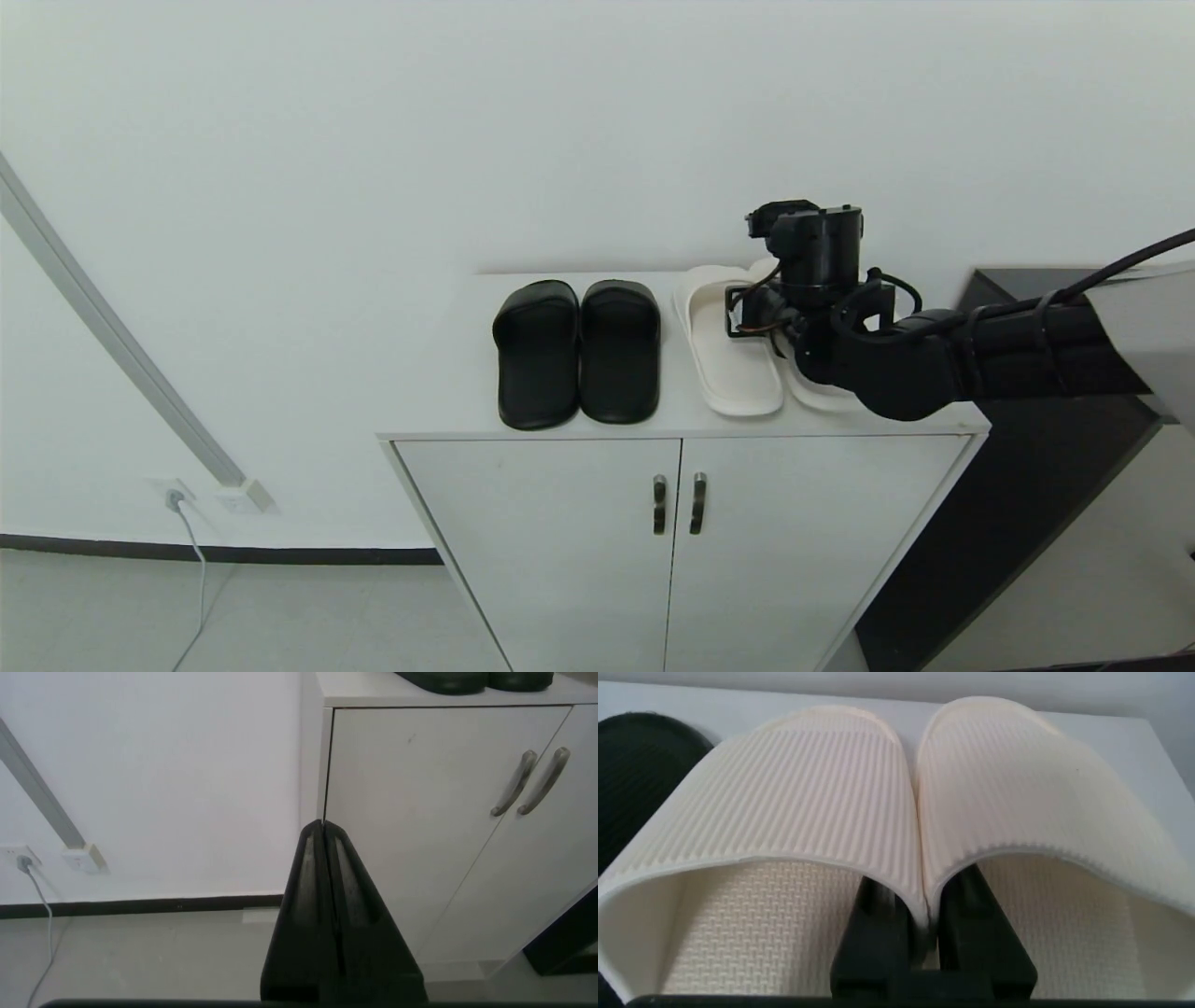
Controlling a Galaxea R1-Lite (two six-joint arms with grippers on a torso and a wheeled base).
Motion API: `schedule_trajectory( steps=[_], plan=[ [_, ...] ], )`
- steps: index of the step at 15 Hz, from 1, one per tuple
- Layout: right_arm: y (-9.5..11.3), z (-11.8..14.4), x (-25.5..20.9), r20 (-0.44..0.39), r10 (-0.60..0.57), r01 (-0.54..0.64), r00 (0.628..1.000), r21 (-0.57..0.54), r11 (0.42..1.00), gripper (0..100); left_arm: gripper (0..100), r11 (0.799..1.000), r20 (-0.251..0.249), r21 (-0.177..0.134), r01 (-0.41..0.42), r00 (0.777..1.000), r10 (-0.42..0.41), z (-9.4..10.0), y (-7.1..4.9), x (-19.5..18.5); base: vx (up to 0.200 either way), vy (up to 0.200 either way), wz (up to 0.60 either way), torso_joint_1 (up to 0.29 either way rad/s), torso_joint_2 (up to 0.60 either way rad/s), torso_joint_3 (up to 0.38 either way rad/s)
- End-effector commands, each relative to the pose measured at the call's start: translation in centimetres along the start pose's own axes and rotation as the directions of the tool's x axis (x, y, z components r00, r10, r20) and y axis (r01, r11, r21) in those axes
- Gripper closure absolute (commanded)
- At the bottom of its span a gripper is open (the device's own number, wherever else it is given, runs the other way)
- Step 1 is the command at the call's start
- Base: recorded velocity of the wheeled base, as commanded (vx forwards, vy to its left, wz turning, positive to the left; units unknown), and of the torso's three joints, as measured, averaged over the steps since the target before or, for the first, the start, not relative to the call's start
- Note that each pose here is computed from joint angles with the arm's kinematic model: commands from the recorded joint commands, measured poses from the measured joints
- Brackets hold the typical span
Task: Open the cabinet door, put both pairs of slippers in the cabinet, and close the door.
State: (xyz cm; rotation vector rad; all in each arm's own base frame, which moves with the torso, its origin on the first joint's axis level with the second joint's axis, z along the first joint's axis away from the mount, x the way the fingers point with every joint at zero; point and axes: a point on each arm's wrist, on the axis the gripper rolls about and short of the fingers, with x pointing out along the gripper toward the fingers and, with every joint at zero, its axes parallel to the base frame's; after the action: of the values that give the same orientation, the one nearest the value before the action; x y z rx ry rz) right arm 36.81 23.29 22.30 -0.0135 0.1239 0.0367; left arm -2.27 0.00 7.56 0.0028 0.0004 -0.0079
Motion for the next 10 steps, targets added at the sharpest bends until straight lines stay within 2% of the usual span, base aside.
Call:
schedule_trajectory(
  steps=[1,3,6,8,10],
  plan=[
    [-1.2,1.8,-4.8,0.010,0.048,-0.048,0.999,0.000,0.999,100,100,1.000,0.000,-0.001,-0.002,1.000,0.002,0.0,0.0,0.0,0.000,0.000,0.00,0.000,0.00,0.000],
    [-2.0,1.7,-8.9,-0.013,0.181,-0.181,0.983,-0.014,0.983,100,100,1.000,0.000,-0.001,-0.002,1.000,0.002,0.0,0.0,0.0,0.000,0.000,0.00,0.000,0.00,0.000],
    [-4.0,2.1,-14.9,-0.010,0.357,-0.357,0.934,-0.015,0.934,100,100,1.000,0.000,-0.004,-0.003,1.000,0.003,0.0,0.0,0.0,0.000,0.000,0.00,0.000,0.00,0.000],
    [-5.0,1.5,-17.6,-0.023,0.452,-0.453,0.892,-0.019,0.891,100,100,1.000,0.000,-0.004,-0.003,1.000,0.003,0.0,0.0,0.0,0.000,0.000,0.00,0.000,0.00,0.000],
    [-5.6,-0.2,-19.1,-0.070,0.534,-0.537,0.842,-0.024,0.843,100,100,1.000,0.000,-0.006,-0.005,1.000,0.005,0.0,0.0,0.0,0.000,0.000,0.00,0.000,0.00,0.000]
  ],
)
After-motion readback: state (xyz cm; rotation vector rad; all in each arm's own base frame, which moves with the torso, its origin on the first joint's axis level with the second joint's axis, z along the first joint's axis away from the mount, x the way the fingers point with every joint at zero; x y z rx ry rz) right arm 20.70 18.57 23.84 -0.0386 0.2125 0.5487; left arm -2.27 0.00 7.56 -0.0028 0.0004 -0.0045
